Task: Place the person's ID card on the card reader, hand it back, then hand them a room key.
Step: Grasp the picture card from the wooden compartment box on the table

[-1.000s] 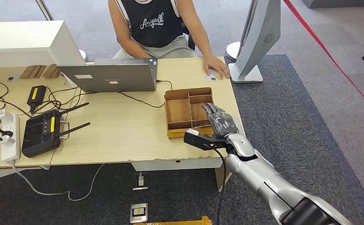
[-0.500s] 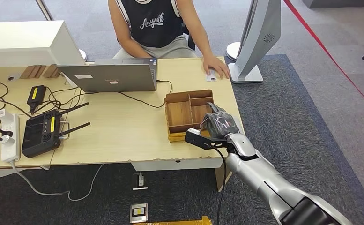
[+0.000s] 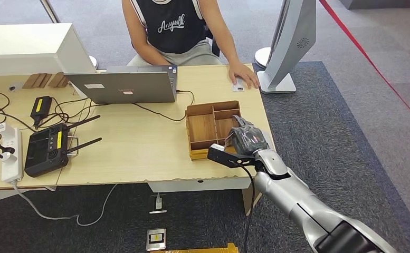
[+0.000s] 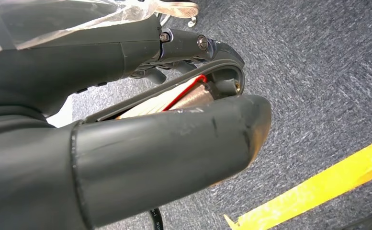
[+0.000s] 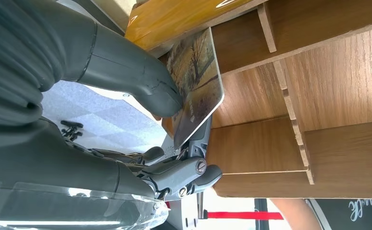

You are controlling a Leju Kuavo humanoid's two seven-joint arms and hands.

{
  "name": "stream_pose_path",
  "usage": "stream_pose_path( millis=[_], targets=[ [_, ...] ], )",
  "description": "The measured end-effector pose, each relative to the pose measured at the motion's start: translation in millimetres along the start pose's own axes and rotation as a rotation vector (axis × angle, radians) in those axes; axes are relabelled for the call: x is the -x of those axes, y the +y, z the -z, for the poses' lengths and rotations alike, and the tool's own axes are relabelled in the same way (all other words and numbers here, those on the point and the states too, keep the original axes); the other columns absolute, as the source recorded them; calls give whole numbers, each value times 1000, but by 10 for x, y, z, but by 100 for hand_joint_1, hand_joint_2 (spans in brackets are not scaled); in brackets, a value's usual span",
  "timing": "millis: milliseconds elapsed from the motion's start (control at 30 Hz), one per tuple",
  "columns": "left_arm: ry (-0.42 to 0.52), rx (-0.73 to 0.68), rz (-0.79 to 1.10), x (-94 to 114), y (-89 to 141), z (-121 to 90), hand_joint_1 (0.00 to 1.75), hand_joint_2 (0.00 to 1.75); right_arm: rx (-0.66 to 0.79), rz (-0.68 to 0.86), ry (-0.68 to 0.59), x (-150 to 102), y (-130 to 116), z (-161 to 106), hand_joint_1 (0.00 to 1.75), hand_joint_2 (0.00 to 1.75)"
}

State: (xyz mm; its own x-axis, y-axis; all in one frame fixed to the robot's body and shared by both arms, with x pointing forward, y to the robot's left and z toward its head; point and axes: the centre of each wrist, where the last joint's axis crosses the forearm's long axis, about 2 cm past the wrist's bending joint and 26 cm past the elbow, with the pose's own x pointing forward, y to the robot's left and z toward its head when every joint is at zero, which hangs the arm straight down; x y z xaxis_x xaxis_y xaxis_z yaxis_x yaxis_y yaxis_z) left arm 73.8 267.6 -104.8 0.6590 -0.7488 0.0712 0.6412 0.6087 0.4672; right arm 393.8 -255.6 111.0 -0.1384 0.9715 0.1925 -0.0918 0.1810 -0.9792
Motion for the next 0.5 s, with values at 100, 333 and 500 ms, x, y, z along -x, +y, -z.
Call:
stream_pose_path(
  millis=[100, 333, 500],
  targets=[
    [0, 0, 0, 0, 0, 0, 0, 0, 0, 0, 0, 1, 1, 0, 175, 175],
    [16, 1, 0, -6, -5, -3, 0, 0, 0, 2, -3, -17, 4, 1, 175, 175],
    [16, 0, -2, -20, -16, -9, 0, 0, 27, 11, -14, -64, -10, 10, 175, 175]
  ],
)
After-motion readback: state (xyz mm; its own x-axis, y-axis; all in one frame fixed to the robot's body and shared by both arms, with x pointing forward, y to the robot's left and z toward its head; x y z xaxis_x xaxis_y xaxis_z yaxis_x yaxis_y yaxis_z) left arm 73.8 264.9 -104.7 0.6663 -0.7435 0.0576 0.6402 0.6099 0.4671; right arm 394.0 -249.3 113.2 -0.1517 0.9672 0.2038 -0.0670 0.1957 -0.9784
